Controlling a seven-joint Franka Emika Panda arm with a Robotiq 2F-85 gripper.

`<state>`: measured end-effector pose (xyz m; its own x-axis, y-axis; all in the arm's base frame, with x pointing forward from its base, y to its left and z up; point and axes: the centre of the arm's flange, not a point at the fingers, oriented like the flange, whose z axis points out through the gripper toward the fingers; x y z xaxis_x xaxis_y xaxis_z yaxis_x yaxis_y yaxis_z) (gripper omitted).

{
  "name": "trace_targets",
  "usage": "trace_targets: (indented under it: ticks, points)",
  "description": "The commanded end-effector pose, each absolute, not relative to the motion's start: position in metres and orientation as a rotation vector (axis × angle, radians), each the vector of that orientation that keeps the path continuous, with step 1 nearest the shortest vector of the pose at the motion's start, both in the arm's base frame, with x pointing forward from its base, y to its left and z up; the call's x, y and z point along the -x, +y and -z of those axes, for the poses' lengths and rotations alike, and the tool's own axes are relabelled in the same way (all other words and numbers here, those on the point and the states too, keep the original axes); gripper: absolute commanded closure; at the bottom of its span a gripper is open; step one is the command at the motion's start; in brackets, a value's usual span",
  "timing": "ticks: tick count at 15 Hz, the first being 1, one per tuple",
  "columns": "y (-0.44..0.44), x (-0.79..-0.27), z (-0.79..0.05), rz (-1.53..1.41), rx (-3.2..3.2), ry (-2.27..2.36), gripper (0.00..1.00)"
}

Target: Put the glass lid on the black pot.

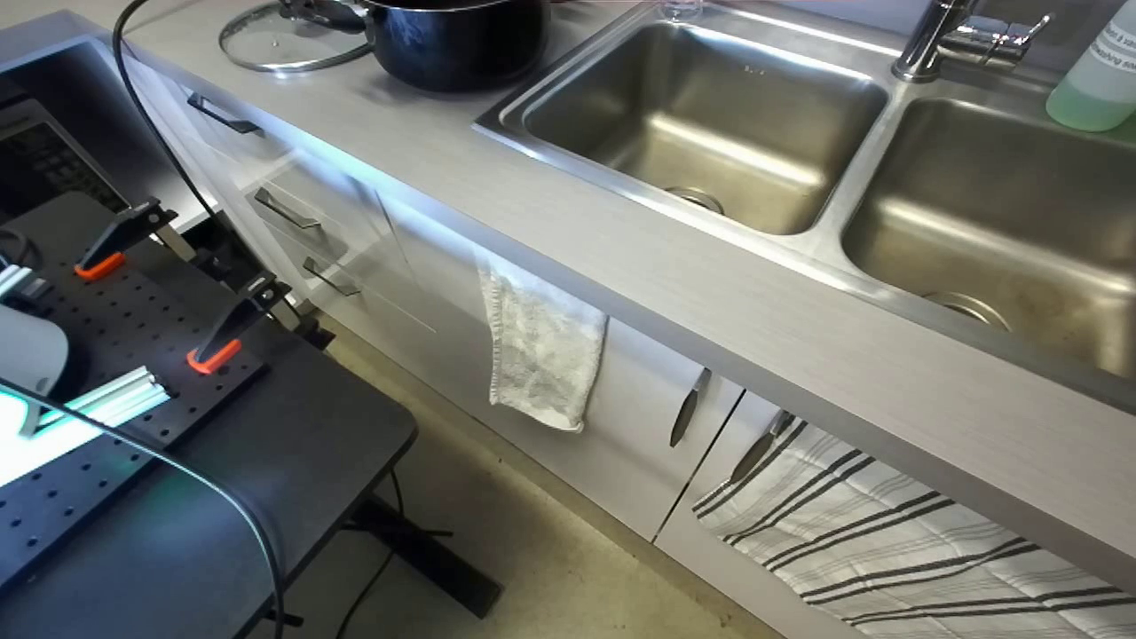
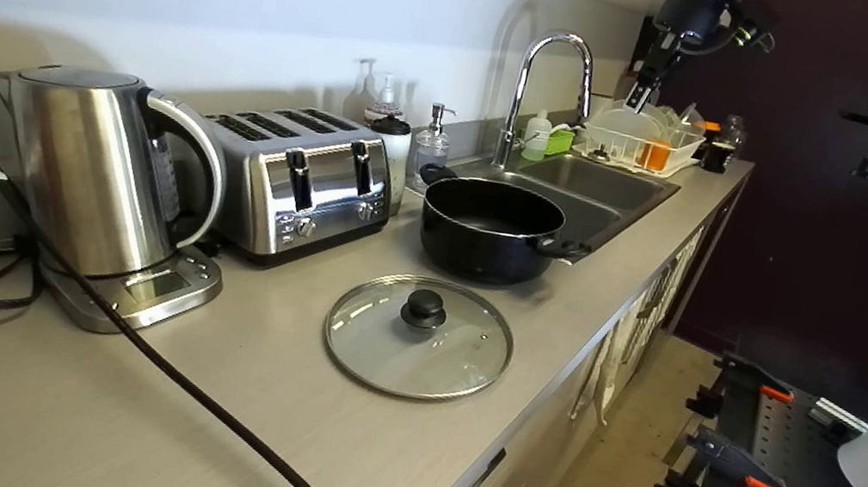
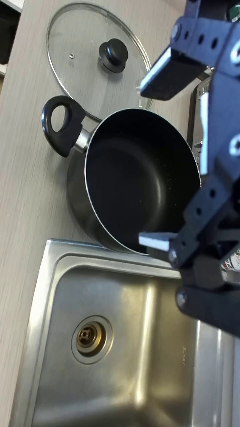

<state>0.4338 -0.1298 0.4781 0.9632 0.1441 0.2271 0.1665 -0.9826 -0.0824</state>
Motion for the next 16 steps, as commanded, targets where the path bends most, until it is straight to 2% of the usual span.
trace_targets:
  ticks: [1, 6, 16]
  points:
    - [-0.130, -0.434, -0.478, 0.337, 3.012, -0.239, 0.00]
    - [-0.114, -0.440, -0.470, 0.311, 3.026, -0.310, 0.00]
    - [0.031, -0.465, -0.419, 0.113, 3.016, -0.855, 0.00]
